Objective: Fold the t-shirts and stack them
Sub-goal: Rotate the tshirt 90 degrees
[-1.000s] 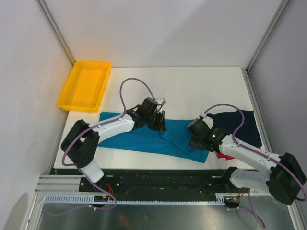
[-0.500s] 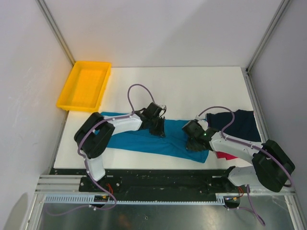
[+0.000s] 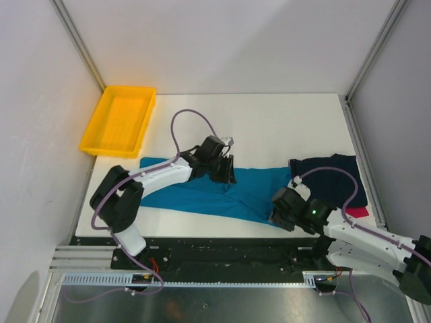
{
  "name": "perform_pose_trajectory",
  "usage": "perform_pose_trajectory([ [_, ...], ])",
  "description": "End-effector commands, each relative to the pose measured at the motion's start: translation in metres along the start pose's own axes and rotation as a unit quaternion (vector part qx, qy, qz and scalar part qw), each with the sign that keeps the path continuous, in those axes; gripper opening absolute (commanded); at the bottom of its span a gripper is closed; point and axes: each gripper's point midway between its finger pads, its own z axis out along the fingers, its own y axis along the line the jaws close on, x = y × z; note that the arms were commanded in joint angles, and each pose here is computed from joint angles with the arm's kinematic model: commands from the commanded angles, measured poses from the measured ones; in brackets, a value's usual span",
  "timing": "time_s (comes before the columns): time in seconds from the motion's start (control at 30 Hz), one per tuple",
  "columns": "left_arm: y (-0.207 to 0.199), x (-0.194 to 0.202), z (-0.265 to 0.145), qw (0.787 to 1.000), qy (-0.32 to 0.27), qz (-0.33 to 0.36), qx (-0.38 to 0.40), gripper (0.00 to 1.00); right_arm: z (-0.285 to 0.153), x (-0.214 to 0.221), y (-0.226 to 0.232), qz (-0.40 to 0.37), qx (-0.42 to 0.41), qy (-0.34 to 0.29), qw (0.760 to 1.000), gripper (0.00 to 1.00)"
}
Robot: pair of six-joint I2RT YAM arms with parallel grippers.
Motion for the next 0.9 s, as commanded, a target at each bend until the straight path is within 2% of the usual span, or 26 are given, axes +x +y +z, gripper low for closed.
perform_pose_trajectory([
  [0.0, -0.033, -0.032, -0.039, 0.998, -0.054, 0.023, 0.038, 0.35, 0.001, 0.018, -0.022, 0.082, 0.020, 0.010, 0.996, 0.49],
  [0.17, -0.030, -0.032, -0.057, 0.997, -0.069, 0.029, 0.036, 0.36, 0.008, 0.014, -0.015, 0.122, -0.008, -0.008, 0.992, 0.54],
  [0.3, -0.023, -0.028, -0.064, 0.997, -0.073, 0.025, 0.032, 0.36, 0.017, 0.015, -0.018, 0.147, -0.006, -0.014, 0.989, 0.54],
  [0.5, -0.014, -0.026, -0.074, 0.996, -0.081, 0.021, 0.029, 0.36, 0.026, 0.007, -0.027, 0.171, 0.004, -0.043, 0.984, 0.52],
  [0.63, -0.007, -0.024, -0.081, 0.996, -0.087, 0.019, 0.023, 0.36, 0.034, -0.007, -0.029, 0.169, 0.013, -0.063, 0.984, 0.46],
  [0.87, 0.022, -0.013, -0.085, 0.996, -0.085, 0.000, -0.009, 0.36, 0.062, -0.052, -0.020, 0.162, 0.019, -0.070, 0.984, 0.42],
])
